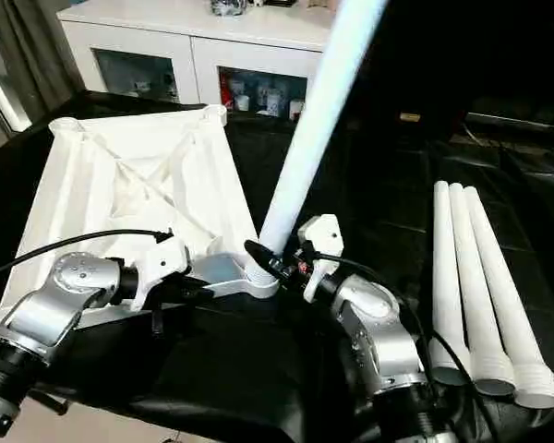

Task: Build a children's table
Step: Pick table leg

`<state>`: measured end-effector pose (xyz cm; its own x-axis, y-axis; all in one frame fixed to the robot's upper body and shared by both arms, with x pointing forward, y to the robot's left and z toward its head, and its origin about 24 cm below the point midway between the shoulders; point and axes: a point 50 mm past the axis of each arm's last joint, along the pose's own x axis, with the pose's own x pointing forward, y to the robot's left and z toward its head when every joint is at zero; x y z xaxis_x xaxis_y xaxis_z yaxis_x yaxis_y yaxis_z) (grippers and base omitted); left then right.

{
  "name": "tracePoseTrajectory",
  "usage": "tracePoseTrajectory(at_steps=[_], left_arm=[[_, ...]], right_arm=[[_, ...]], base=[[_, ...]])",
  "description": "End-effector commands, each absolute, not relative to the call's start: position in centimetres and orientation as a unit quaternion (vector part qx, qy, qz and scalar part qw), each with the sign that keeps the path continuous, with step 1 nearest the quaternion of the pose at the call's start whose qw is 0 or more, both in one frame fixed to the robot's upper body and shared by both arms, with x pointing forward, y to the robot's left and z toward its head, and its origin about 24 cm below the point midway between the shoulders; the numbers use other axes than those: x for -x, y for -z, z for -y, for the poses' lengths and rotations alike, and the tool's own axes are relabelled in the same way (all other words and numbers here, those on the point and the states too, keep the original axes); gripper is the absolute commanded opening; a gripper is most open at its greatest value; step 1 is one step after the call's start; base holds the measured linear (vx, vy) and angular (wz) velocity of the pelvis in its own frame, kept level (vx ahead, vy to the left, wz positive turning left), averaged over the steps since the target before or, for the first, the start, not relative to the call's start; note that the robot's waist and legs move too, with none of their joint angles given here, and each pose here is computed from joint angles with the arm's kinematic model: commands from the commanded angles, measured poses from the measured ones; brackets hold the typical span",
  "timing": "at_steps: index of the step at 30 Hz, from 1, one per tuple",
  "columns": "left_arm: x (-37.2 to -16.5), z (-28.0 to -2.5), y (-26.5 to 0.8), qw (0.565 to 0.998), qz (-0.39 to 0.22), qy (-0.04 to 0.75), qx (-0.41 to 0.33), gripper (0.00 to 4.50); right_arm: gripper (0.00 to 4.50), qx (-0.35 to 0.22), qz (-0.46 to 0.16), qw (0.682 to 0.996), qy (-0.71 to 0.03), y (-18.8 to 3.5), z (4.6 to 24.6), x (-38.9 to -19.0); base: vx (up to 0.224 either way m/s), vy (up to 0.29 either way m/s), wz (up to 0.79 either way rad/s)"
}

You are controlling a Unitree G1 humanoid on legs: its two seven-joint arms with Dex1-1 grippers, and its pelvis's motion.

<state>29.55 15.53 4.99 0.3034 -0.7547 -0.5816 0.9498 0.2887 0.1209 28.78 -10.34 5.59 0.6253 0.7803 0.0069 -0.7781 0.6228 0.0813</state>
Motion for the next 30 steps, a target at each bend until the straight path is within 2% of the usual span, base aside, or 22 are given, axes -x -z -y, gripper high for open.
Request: tracePoseTrajectory(at_steps=[1, 8, 18, 27, 30], left_arm=[[-29.9, -16.2, -5.7, 0.789, -0.198, 0.53, -0.24, 0.0], [-29.6, -16.3, -5.5, 0.785, -0.2, 0.535, -0.242, 0.0], [-29.5, -15.7, -5.7, 0.771, -0.19, 0.559, -0.238, 0.0], [-29.7, -15.0, -6.2, 0.745, -0.169, 0.597, -0.245, 0.0], [-29.6, -15.0, -6.4, 0.72, -0.166, 0.625, -0.253, 0.0]], right_arm=[[1.88, -0.027, -0.052, 0.877, -0.478, -4.7, 9.1, -28.2], [1.88, -0.012, -0.096, 0.843, -0.53, -4.3, 8.5, -28.5], [1.88, 0.001, -0.135, 0.825, -0.549, -3.6, 9.5, -29.4], [1.88, -0.015, -0.151, 0.805, -0.573, -2.7, 10.8, -28.6], [1.88, -0.013, -0.157, 0.791, -0.591, -2.1, 11.3, -28.1]], base=[[0.0, 0.0, 0.0], [0.0, 0.0, 0.0], [0.0, 0.0, 0.0], [0.0, 0.0, 0.0], [0.0, 0.0, 0.0]])
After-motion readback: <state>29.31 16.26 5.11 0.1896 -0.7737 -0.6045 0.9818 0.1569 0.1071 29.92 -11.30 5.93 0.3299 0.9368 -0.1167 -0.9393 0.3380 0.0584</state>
